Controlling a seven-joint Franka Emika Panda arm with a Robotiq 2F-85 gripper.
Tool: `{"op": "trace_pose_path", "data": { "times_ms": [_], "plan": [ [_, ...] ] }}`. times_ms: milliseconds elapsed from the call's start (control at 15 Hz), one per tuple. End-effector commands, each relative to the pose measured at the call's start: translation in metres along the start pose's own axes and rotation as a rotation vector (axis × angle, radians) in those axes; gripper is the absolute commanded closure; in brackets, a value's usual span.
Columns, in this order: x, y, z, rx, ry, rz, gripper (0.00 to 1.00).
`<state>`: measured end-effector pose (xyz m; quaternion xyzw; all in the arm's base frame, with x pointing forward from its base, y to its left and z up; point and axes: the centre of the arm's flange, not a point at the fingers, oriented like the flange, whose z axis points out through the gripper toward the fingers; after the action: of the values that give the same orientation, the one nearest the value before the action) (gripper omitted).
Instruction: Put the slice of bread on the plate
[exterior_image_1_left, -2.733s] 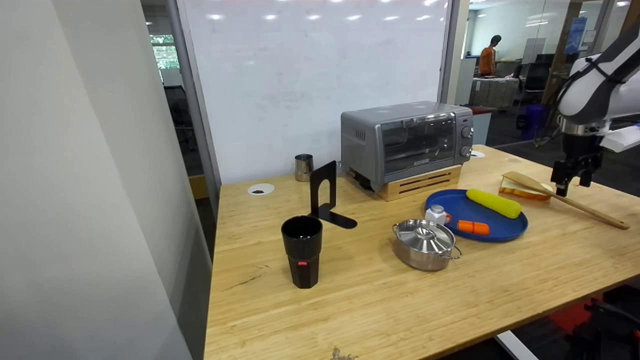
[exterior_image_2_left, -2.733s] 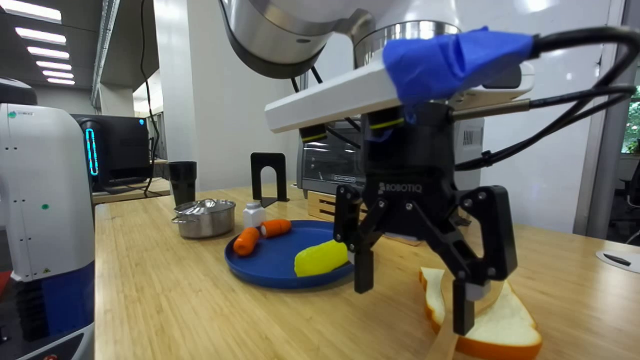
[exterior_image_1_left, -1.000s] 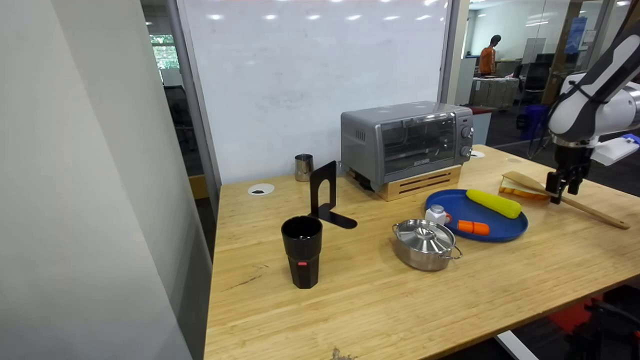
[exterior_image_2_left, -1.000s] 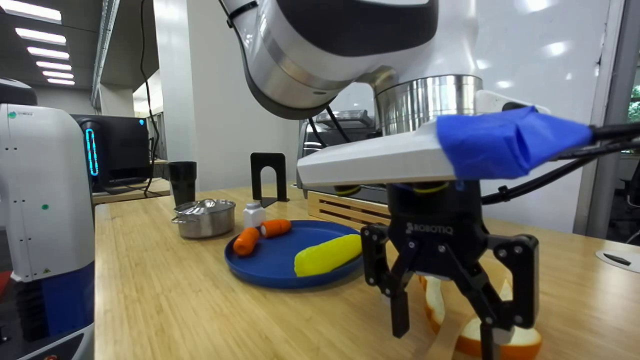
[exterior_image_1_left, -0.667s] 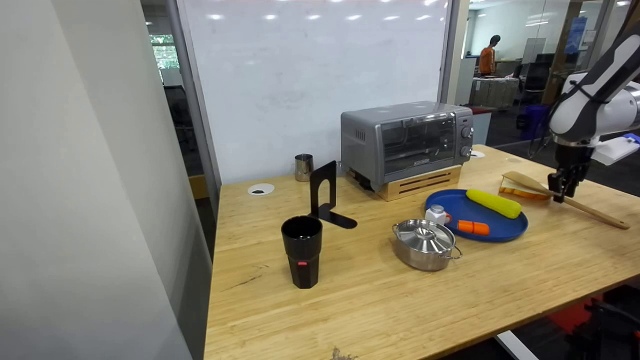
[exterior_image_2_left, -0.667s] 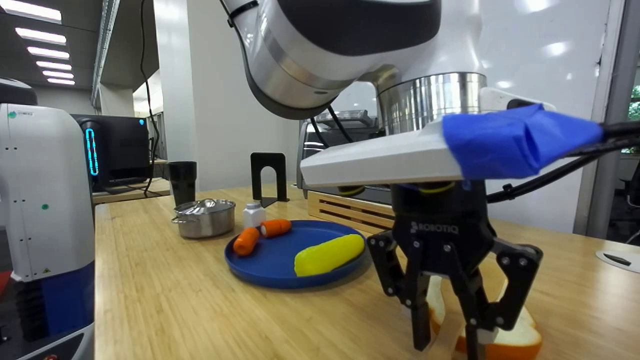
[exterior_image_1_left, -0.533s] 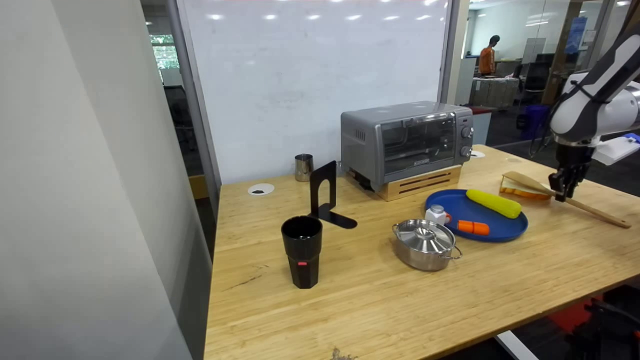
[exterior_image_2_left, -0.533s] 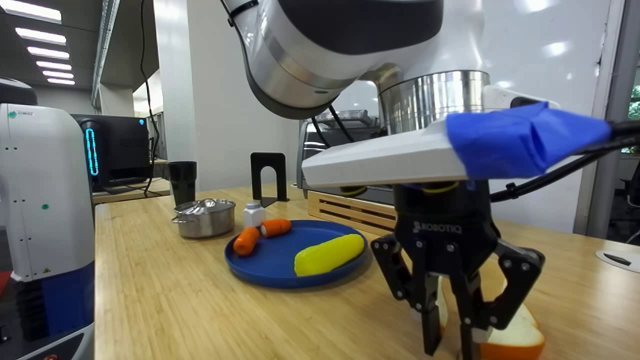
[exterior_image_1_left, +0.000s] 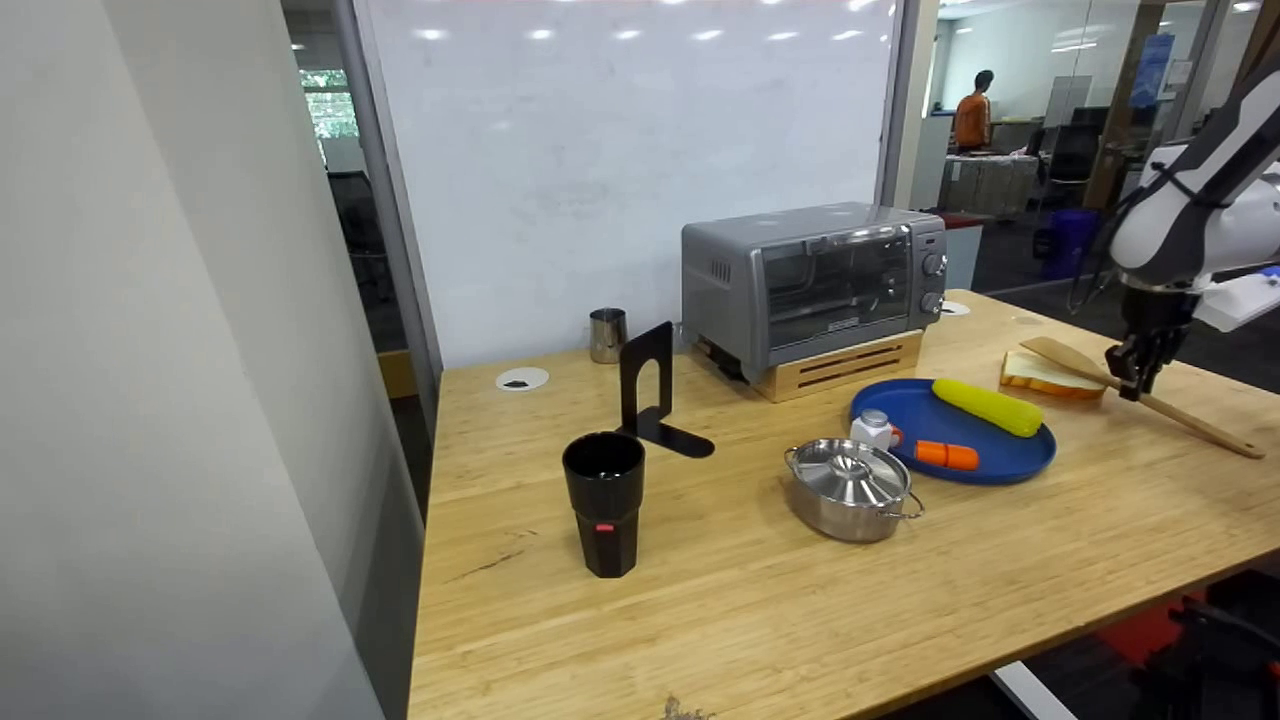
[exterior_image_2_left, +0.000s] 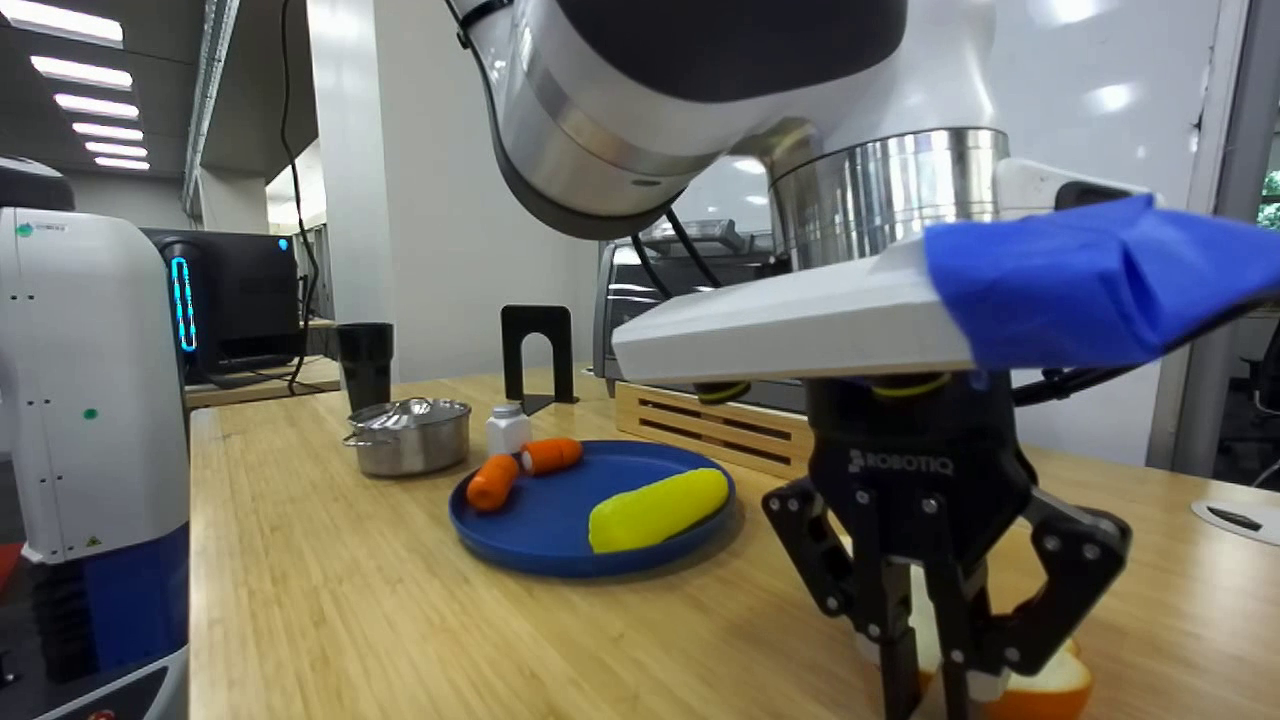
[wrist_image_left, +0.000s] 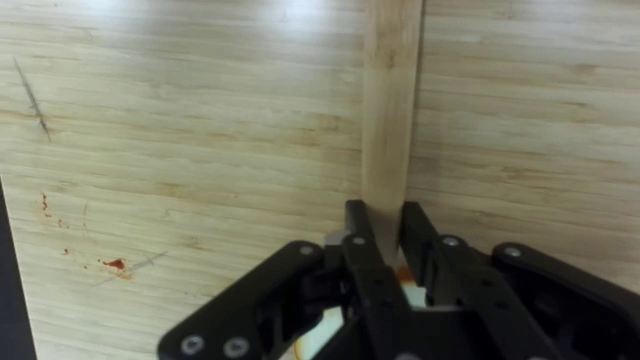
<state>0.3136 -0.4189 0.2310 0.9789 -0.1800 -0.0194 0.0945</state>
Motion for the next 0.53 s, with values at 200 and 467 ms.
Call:
{"op": "trace_pose_path", "data": {
  "times_ms": [200,467],
  "plan": [
    [-0.018,-0.017,-0.032,-0.049,0.102,-0.066,0.95],
    [-0.029,-0.041,-0.058,-0.051,0.116,-0.155,0.95]
  ]
}}
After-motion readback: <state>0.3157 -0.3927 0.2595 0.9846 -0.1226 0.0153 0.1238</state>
